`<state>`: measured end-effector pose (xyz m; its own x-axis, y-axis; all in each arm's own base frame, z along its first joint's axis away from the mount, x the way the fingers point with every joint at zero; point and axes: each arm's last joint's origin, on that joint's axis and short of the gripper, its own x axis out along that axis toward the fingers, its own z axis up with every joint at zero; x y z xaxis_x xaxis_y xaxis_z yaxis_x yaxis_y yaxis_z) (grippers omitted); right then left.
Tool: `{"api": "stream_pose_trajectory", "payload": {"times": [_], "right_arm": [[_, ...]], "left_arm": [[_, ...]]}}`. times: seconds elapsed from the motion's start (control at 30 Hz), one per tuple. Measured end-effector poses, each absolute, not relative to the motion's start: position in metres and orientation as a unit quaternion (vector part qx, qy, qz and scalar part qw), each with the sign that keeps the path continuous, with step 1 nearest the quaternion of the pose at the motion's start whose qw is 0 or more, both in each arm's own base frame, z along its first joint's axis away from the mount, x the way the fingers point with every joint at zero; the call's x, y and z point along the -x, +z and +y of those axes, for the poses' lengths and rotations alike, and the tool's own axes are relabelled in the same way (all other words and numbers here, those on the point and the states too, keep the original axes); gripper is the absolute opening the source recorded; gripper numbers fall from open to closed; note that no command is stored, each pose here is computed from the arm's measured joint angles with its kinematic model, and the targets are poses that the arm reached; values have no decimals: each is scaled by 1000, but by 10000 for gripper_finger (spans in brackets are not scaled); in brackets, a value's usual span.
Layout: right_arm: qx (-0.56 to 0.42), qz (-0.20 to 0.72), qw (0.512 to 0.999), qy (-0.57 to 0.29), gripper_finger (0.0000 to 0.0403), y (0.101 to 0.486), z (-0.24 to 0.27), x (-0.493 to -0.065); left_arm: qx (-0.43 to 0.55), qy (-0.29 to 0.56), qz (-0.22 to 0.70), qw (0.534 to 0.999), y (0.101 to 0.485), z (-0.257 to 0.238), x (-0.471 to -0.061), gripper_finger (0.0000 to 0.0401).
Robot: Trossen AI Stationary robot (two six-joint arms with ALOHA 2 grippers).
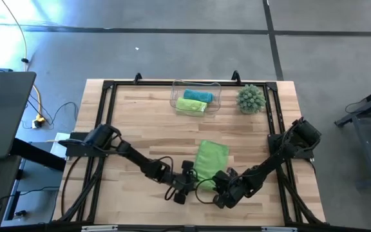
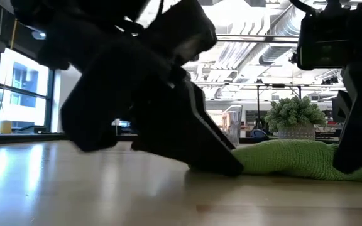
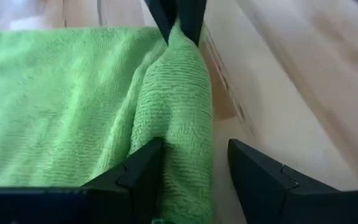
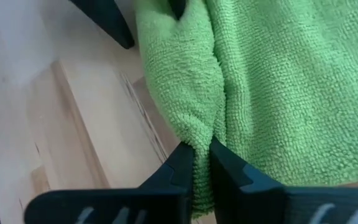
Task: Roll microfiber towels into tight, uniform cylinder then place into a basket
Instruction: Roll the green microfiber cloth
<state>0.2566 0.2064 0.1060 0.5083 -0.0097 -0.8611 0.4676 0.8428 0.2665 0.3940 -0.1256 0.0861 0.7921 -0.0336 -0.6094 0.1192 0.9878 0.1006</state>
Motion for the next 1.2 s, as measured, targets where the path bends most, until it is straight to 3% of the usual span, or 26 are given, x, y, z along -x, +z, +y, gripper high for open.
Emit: {"api": "stream_pose_trajectory", "payload": {"times": [0.17,0.33,0.53,0.77,1.2], "right_arm": [[-188,486,848,-100,59,113,208,-257],[-124,517,846,-44,117,139,206,-253],[-62,520,851,22,135,174,207,-244],[52,432,898,68,135,174,233,-238],[180,418,890,-10,135,116,250,-231]], "left_arm": [[29,-23,332,942,81,-120,-396,172],[216,-34,358,908,81,-114,-399,172],[358,-45,379,852,84,-118,-399,172],[433,-6,369,822,86,-112,-401,172],[461,8,365,809,86,-103,-404,172]]}}
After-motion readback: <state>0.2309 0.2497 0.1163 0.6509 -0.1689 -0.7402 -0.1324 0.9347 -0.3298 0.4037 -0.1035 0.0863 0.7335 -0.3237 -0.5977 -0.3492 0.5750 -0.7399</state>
